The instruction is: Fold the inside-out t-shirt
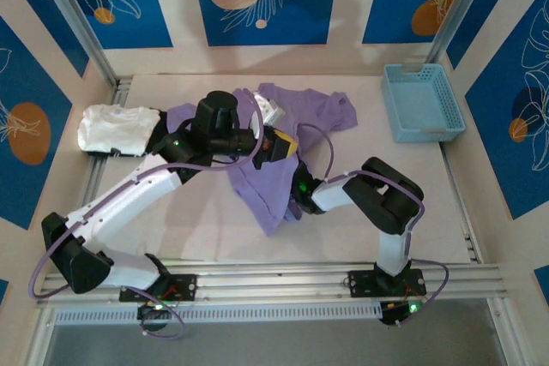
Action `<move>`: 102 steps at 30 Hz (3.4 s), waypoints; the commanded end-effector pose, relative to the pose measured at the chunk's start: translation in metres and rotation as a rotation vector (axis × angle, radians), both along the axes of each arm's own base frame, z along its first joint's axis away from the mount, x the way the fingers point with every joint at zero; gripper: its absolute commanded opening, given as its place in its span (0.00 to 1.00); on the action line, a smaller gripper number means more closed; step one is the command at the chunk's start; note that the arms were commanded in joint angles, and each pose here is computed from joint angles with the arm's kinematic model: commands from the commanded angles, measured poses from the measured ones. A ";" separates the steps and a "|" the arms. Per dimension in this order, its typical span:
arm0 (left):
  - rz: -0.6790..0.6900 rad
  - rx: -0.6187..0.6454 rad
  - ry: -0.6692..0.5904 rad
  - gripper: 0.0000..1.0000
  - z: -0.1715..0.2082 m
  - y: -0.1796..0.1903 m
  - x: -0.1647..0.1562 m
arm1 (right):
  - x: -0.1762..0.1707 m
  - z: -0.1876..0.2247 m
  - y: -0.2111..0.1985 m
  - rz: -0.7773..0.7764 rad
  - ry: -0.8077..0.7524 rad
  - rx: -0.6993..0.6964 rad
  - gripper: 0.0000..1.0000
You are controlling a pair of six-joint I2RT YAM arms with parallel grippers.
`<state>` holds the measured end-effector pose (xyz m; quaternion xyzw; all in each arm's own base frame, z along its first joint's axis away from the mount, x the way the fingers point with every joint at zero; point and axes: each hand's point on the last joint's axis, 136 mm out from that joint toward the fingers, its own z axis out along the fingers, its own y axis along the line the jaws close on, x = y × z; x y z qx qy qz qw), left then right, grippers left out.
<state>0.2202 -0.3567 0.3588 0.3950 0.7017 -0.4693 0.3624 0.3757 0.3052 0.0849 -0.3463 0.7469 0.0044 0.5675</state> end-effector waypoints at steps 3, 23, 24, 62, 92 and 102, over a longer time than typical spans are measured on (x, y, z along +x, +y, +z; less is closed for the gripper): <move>-0.134 -0.099 -0.046 0.00 0.047 -0.020 -0.024 | 0.015 -0.023 -0.008 -0.129 0.123 -0.037 0.55; -0.285 -0.198 -0.154 0.00 0.127 -0.026 -0.067 | 0.051 -0.068 -0.046 -0.427 0.506 -0.131 0.79; -0.287 -0.202 -0.163 0.00 0.130 -0.025 -0.068 | 0.051 -0.070 -0.048 -0.435 0.525 -0.134 0.80; 1.127 0.083 0.090 0.00 -0.052 0.244 0.211 | -0.043 0.048 -0.037 0.111 0.748 0.280 0.00; 1.289 0.228 0.463 0.00 -0.252 0.308 0.201 | -0.045 0.240 -0.055 0.415 0.470 0.707 0.00; 0.924 0.057 0.463 0.71 -0.202 0.201 0.166 | -0.050 0.177 -0.054 0.417 0.560 0.604 0.00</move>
